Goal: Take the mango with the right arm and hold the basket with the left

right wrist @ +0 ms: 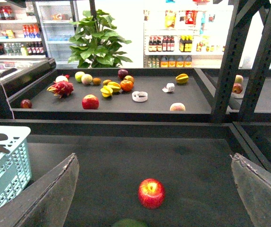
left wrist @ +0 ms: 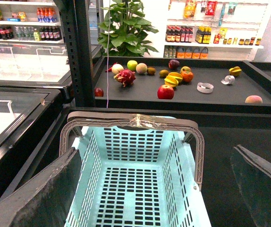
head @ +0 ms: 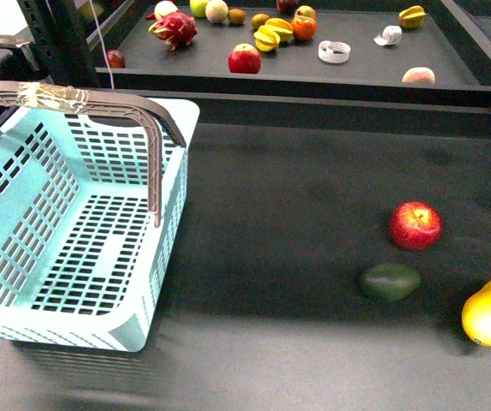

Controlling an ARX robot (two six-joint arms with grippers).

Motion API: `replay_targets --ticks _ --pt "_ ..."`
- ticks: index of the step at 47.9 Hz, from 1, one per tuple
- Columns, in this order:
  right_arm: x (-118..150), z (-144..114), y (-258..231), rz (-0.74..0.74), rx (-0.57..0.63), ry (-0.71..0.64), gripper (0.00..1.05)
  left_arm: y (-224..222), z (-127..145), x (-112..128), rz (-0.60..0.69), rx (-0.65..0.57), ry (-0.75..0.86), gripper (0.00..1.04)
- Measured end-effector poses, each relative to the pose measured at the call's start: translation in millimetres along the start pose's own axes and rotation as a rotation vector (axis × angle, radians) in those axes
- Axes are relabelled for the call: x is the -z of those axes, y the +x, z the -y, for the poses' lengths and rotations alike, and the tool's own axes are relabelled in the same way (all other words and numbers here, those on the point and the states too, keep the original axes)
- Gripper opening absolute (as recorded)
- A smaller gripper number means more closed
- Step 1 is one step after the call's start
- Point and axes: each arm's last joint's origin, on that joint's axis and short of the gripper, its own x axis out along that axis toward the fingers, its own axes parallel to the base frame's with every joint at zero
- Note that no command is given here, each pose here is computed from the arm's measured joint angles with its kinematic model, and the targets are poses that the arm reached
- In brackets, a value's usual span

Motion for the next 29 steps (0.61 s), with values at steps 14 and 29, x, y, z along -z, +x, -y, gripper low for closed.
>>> replay_targets --ticks 14,29 --pt "0.0 0.0 0.0 0.0 0.0 0.0 0.96 0.0 0.0 0.0 0.0 0.0 0.0 0.99" --pt "0.0 0.0 0.0 0.0 0.0 0.0 0.96 57.3 -0.1 5.4 -0.108 -0.065 -0.371 0.99"
